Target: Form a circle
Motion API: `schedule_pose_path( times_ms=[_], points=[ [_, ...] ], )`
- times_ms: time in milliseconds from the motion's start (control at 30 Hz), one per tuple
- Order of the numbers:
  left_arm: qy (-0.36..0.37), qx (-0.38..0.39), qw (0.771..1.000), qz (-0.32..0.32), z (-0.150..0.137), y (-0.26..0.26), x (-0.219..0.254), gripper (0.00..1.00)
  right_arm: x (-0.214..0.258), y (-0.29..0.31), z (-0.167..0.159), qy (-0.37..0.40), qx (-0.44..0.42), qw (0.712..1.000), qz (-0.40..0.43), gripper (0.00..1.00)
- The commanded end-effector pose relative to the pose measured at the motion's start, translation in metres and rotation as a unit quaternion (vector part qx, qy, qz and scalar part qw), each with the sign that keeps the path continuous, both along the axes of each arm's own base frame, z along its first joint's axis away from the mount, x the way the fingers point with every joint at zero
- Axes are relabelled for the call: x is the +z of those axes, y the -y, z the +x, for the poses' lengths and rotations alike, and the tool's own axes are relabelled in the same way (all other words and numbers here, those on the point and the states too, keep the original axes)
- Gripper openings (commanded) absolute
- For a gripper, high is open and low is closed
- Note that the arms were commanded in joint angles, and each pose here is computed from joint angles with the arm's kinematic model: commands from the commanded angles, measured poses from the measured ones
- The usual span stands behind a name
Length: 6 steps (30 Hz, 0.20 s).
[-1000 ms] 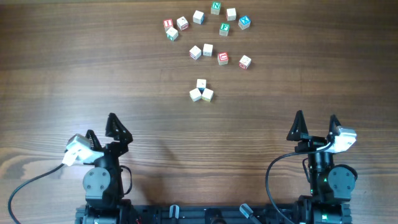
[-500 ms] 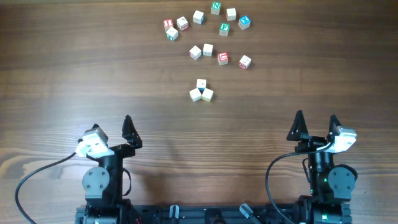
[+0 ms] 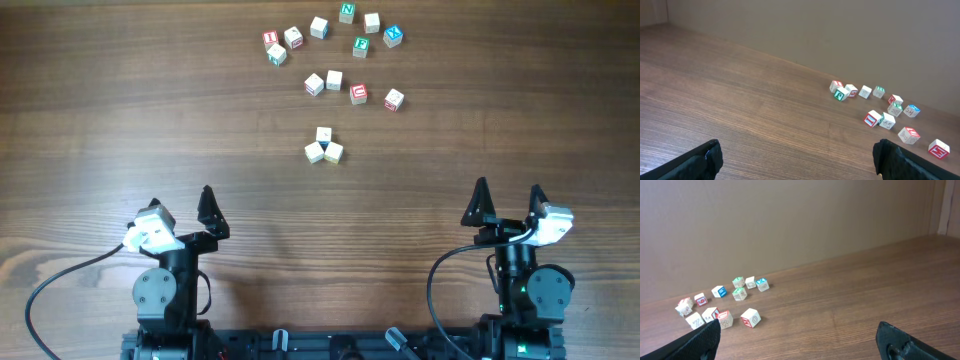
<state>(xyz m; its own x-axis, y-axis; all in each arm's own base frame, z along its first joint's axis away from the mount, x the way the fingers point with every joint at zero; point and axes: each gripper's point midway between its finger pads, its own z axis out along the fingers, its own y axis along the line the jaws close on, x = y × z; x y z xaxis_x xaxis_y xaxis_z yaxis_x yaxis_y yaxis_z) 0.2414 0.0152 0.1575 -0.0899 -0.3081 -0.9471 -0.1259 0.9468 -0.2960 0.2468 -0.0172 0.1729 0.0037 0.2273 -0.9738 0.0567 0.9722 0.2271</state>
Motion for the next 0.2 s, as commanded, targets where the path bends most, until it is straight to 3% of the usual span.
schedule_pose_path(
  times_ms=[0,167],
  points=[
    [0.002,-0.005,1.0,0.007,0.0,0.0009,-0.0012,1.0,0.0028,-0.0013,-0.0006,0.006,0.005,1.0,-0.01,1.0],
    [0.002,-0.005,1.0,0.007,0.0,0.0009,-0.0012,1.0,0.0029,-0.0013,-0.0006,0.006,0.005,1.0,-0.01,1.0]
  ],
)
